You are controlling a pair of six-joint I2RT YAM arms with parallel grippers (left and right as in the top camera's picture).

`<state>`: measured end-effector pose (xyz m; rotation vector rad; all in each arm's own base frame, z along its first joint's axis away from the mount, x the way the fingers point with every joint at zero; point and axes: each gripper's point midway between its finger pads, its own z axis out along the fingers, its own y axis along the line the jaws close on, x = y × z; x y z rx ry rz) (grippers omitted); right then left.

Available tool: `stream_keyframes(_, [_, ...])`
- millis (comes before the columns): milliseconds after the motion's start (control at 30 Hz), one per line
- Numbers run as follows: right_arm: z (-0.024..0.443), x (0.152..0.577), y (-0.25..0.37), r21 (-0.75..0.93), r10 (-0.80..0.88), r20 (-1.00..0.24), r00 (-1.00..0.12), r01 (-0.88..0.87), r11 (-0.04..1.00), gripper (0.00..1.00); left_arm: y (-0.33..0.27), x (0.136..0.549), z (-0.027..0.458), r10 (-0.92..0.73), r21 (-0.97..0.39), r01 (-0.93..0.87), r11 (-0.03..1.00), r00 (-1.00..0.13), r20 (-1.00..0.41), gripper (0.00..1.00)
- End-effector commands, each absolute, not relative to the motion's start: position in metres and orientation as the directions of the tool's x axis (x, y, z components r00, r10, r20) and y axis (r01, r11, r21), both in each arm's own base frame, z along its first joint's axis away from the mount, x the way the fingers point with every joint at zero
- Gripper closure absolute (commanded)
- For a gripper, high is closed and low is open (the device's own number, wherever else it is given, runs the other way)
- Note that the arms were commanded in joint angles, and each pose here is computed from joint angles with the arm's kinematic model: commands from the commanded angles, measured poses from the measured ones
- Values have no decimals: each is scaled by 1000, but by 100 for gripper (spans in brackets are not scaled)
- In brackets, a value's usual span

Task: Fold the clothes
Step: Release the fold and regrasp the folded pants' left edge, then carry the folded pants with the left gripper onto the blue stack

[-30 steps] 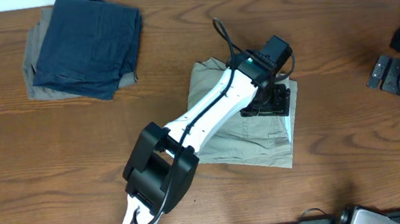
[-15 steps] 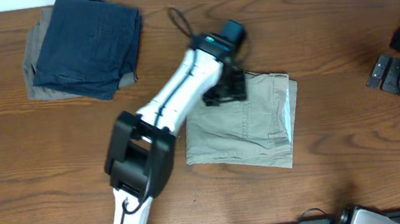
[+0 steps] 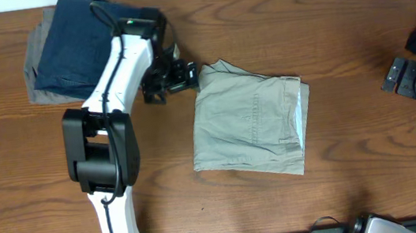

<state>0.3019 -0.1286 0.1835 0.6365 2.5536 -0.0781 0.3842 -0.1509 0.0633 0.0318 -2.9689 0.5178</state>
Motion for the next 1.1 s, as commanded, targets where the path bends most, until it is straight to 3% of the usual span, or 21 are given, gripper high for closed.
stream_keyframes(0, [190, 303, -127, 56, 405, -502, -764, 439, 897, 1, -163, 365, 55, 96, -432, 22, 901, -984, 150, 2])
stream_keyframes(233, [190, 303, -127, 56, 405, -502, -764, 439, 897, 1, -187, 350, 32, 163, -592, 56, 804, -978, 129, 2])
stream_keyframes(533, [190, 303, -127, 56, 405, -502, -764, 439, 897, 1, -207, 342, 24, 179, -679, 59, 732, -978, 109, 4])
stream_keyframes(600, [190, 303, -127, 56, 405, -502, -764, 439, 897, 1, -211, 340, 22, 190, -680, 72, 730, -977, 100, 13])
stream_keyframes(733, [190, 303, -127, 56, 405, -502, -764, 439, 897, 1, -215, 343, 21, 193, -680, 89, 728, -978, 79, 54])
stream_keyframes(867, [190, 303, -127, 56, 405, -502, -764, 439, 897, 1, -195, 352, 6, 49, -543, -38, 839, -988, 145, 94])
stream_keyframes(1067, [190, 303, -127, 56, 405, -502, -764, 439, 897, 1, -181, 369, 10, 16, -452, -26, 892, -996, 90, 94])
